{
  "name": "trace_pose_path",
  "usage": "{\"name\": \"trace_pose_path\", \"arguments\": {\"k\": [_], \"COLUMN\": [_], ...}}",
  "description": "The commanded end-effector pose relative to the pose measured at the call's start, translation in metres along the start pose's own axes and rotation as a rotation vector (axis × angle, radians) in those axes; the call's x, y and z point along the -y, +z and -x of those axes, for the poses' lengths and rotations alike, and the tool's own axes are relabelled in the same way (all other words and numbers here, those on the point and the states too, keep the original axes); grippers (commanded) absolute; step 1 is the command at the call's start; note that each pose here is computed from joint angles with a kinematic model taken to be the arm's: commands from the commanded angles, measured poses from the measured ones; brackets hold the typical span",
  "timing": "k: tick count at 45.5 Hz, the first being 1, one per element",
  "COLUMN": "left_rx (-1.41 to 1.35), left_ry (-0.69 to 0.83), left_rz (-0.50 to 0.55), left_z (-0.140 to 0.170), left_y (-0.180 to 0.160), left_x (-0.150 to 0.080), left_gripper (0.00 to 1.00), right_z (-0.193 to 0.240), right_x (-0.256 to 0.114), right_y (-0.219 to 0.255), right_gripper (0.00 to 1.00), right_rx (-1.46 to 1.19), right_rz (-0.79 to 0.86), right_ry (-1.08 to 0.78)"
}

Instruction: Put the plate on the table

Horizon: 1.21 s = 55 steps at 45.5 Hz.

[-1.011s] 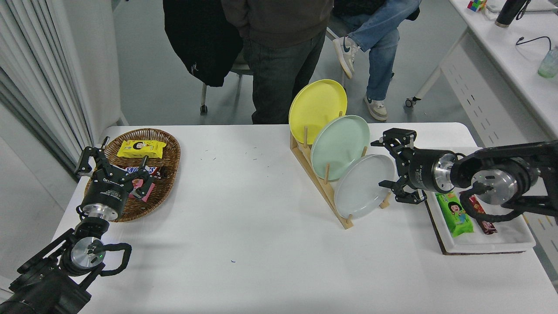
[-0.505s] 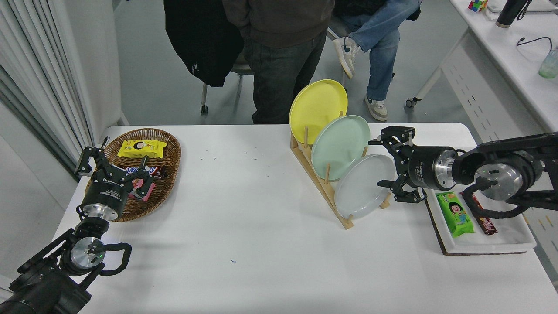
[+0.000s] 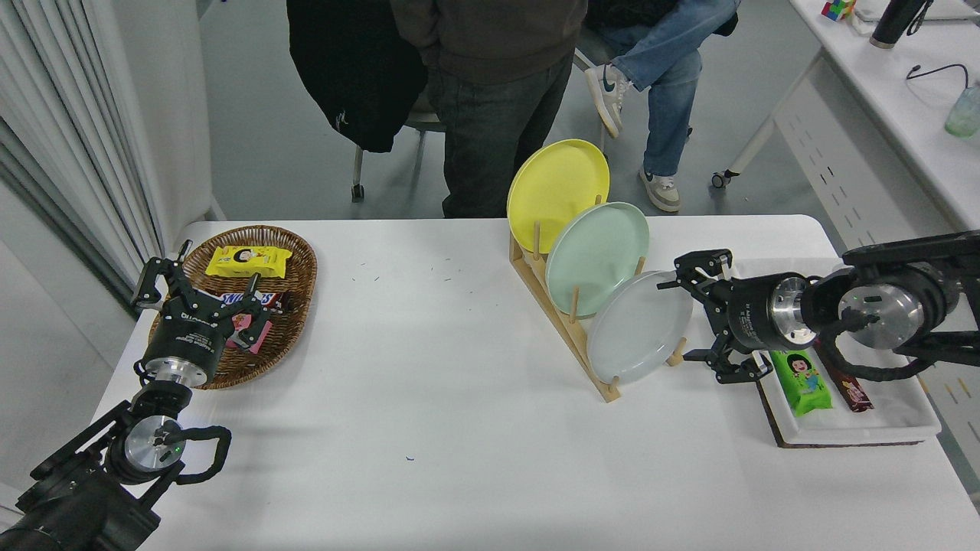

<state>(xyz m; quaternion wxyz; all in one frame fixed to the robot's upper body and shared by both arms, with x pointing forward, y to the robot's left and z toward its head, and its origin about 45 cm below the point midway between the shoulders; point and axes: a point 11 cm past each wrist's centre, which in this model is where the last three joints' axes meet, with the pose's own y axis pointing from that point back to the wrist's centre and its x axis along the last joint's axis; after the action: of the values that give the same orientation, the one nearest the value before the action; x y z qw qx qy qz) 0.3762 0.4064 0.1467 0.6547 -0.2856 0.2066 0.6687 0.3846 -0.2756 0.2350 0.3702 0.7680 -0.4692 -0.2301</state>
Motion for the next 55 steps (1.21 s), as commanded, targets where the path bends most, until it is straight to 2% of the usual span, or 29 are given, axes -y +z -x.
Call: {"name": "trace_pose_path", "arguments": {"k": [1,25,44,55], "left_rx": [0.000,0.000,0.000,0.000], "left_ry": [0.000,0.000,0.000,0.000], "left_rz": [0.000,0.000,0.000,0.000], "left_z": [0.000,0.000,0.000,0.000], "left_y": [0.000,0.000,0.000,0.000], "left_x": [0.000,0.000,0.000,0.000], "left_gripper": [0.98,0.98,0.98,0.98], "right_z": [0.008,-0.017,-0.005,0.002], "right_x": [0.002,0.016,0.026,0.030], "right_y": [-0.014,-0.030,-0.025,-0.034], "right_gripper": [0.99,0.99,0.99,0.99], "right_rx": [0.013,-0.027,-0.004,0.059], "right_rz": [-0.018,-0.106,-0.070,-0.124], "right_ry": [-0.031,0.024,-0.012,-0.038]}}
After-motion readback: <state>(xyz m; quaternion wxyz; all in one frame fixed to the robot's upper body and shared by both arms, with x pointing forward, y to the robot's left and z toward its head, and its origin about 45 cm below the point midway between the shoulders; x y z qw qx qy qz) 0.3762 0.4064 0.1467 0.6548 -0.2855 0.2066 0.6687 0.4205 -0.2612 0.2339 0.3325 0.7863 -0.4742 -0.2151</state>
